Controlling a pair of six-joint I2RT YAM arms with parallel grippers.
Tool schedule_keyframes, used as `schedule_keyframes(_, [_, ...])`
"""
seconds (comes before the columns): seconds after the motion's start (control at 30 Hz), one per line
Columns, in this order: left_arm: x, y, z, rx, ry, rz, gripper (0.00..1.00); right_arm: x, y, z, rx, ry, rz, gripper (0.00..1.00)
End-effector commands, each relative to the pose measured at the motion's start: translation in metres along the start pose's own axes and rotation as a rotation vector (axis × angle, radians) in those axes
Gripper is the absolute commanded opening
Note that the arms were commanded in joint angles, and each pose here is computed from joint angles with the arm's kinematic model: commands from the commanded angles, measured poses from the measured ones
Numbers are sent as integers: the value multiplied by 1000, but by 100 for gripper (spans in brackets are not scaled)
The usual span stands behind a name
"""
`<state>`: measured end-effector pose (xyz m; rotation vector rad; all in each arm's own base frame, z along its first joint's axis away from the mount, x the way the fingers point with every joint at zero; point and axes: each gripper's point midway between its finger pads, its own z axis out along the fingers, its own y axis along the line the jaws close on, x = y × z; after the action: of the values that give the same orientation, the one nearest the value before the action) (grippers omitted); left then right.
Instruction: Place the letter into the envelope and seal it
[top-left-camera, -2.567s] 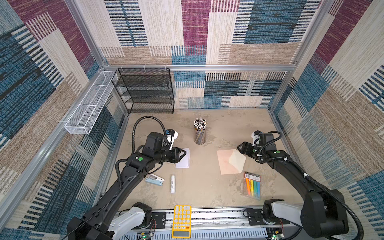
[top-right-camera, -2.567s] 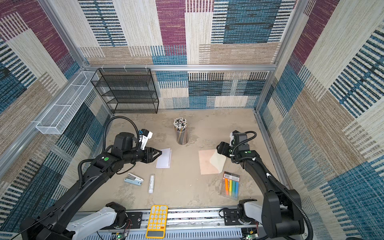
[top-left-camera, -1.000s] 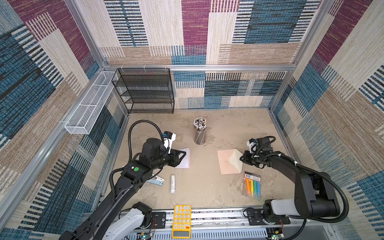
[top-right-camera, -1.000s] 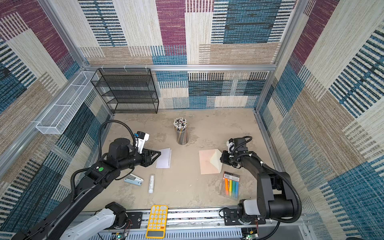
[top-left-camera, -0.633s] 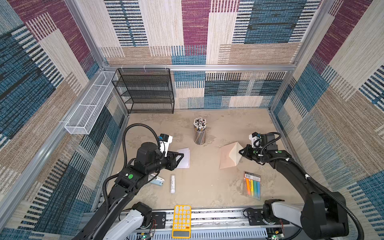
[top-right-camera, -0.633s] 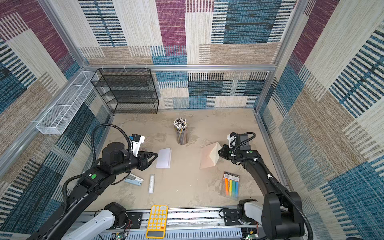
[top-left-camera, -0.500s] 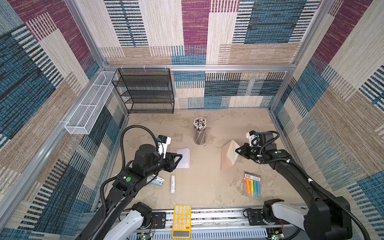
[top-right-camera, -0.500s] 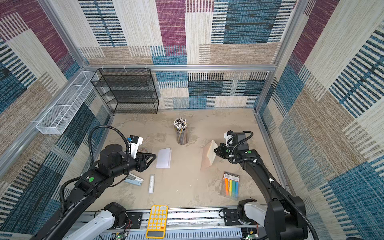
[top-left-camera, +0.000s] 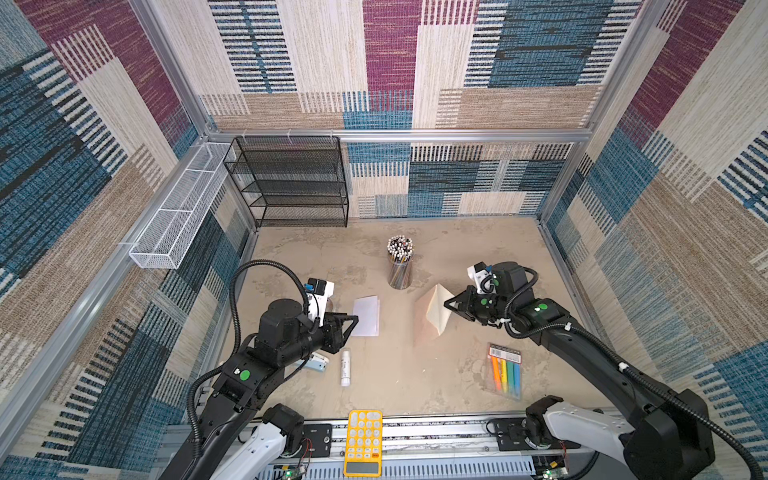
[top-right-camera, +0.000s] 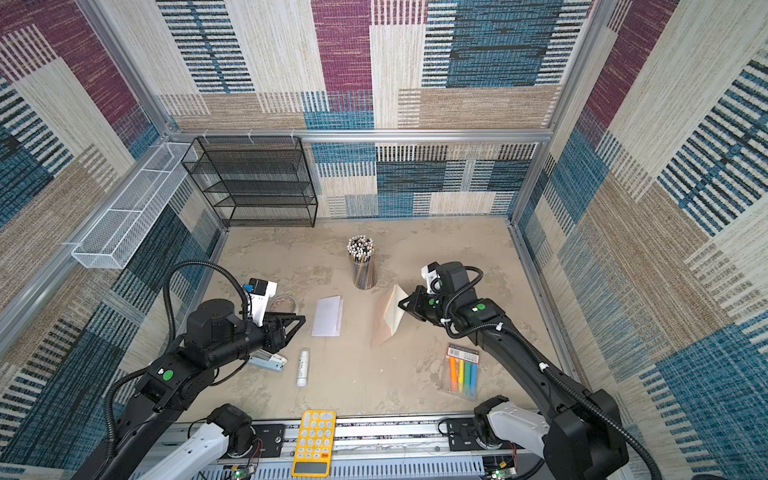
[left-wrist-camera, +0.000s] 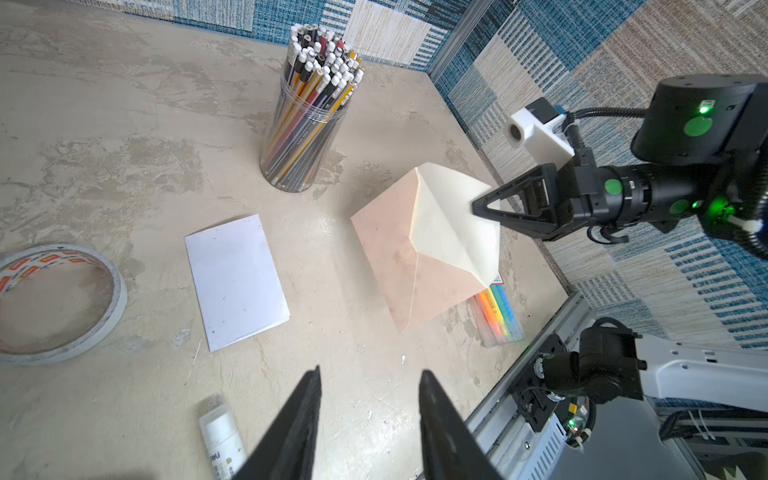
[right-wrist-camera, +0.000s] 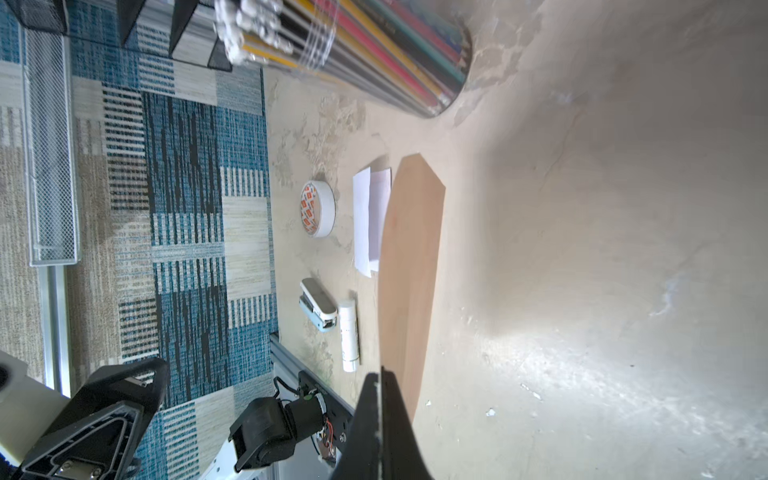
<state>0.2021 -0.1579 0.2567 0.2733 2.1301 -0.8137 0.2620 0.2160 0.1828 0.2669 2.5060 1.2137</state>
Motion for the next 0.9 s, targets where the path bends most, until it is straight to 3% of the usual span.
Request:
schedule_keyframes(0.0, [3, 4, -4, -26, 8, 16, 42, 4, 9, 12, -41, -6, 27, 0])
schedule_keyframes(0.27, [3, 2, -12, -30, 10, 35, 42, 21, -5, 35, -10, 20, 31, 0])
schedule_keyframes(0.6, [2, 3, -11, -33, 1, 57, 42, 17, 12, 43, -37, 30, 3, 0])
schedule_keyframes(0.87, [6, 3, -7, -22, 16, 57, 42, 33, -34, 51, 43, 21, 8, 0])
